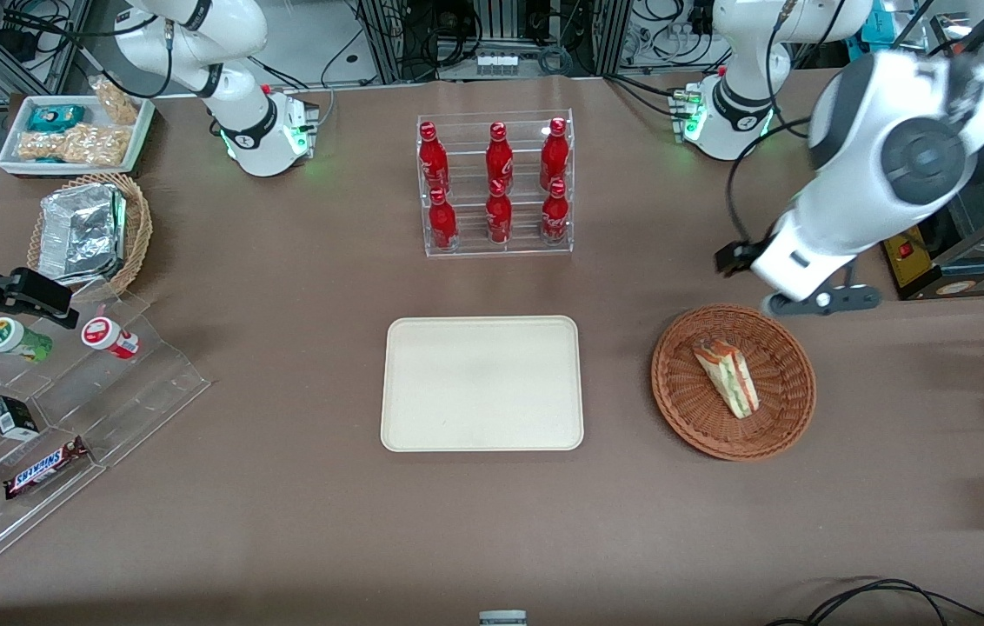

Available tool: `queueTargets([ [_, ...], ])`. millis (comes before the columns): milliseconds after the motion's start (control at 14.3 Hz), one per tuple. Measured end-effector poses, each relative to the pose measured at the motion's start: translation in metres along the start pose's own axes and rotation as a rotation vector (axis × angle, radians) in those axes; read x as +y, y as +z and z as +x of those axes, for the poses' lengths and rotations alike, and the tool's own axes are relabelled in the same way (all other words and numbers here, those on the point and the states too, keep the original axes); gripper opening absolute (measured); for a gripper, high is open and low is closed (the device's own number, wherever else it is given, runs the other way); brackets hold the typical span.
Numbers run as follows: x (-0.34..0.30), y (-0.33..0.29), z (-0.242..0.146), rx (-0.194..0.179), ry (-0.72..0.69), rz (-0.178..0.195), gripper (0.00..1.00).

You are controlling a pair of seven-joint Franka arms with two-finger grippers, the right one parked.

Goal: Place sandwich from basket to tray
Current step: 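Move the left gripper down over the wrapped sandwich in the wicker basket, then close the left gripper on the sandwich and lift it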

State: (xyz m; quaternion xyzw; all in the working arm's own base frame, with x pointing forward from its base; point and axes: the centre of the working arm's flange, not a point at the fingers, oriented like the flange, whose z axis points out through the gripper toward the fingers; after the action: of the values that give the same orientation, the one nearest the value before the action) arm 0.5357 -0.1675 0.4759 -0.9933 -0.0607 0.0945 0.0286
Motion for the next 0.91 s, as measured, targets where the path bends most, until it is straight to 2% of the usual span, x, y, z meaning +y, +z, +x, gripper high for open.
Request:
queueTargets([
  [140, 0.021, 0.028, 0.012, 0.010, -0.093, -0.003, 1.00],
  [280, 0.031, 0.061, 0.030, 0.017, -0.164, 0.020, 1.00],
  [420, 0.033, 0.102, 0.049, 0.047, -0.218, 0.039, 1.00],
  [630, 0.029, 0.158, 0.062, 0.076, -0.294, 0.007, 1.00],
  [910, 0.014, 0.179, 0.065, 0.065, -0.323, 0.004, 1.00],
])
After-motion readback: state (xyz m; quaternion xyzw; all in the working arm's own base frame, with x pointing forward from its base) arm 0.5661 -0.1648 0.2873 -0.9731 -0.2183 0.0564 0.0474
